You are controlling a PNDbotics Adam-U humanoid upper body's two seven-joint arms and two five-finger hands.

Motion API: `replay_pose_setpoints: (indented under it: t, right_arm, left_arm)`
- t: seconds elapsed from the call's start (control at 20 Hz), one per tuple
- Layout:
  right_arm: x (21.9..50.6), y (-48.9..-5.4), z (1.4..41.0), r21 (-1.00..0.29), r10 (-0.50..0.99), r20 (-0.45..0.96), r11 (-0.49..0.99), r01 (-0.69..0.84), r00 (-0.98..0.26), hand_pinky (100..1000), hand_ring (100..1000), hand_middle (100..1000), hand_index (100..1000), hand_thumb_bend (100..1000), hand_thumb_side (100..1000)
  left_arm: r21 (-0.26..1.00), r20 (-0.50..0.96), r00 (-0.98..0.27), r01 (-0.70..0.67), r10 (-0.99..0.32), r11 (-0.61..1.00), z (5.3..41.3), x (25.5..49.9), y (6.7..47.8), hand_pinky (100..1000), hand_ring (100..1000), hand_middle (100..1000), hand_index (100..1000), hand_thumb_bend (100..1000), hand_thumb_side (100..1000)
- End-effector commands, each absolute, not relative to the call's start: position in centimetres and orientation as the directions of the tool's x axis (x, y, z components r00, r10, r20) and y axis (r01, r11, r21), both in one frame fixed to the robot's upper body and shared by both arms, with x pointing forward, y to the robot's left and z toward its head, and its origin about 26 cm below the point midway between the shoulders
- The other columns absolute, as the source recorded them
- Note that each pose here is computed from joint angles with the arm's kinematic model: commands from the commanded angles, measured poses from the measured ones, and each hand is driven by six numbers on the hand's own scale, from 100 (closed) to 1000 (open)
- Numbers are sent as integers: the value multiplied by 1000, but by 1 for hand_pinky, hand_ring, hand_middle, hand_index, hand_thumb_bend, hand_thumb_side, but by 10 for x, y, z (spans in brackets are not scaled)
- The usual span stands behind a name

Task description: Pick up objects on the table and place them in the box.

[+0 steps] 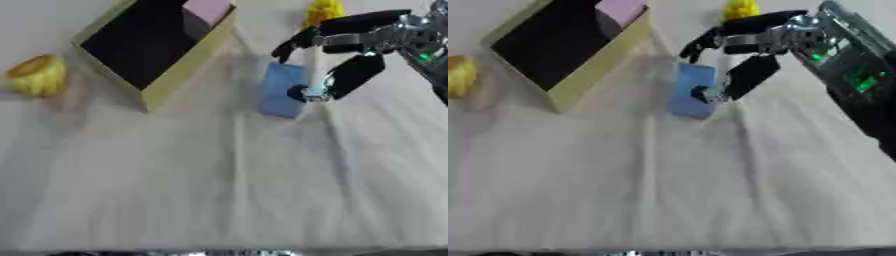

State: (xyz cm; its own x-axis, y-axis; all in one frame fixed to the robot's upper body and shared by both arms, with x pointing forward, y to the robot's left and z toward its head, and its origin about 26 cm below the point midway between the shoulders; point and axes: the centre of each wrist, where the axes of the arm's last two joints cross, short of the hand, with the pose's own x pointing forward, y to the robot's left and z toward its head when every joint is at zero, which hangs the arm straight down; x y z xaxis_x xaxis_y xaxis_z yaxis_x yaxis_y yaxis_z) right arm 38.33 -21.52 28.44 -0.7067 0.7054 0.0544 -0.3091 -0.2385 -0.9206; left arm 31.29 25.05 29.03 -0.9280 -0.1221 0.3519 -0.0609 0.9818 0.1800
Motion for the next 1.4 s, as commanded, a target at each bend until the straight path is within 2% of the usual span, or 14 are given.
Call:
replay_pose_setpoints:
  t: [0.05,0.85,1.15,1.4]
  right_arm:
    - [383,-221,293,-925,721,10,-256,-280,-693,969,1000,872,983,291,651]
    - [396,-223,280,-918,743,-9,-271,-289,-669,968,1000,879,987,298,706]
    - [401,-220,271,-912,749,-31,-293,-288,-662,964,1000,882,985,323,698]
    - [403,-216,264,-913,754,-73,-313,-261,-652,951,1000,876,975,349,650]
  left_arm:
    - [192,327,-938,-52,-114,980,297,309,249,644,657,639,790,103,622]
    - [197,333,-938,-36,-101,980,297,309,247,645,654,638,789,100,632]
    - [198,335,-937,-28,-95,980,296,309,246,645,655,639,789,100,637]
    - [199,335,-938,-23,-90,980,296,309,245,646,655,639,789,100,637]
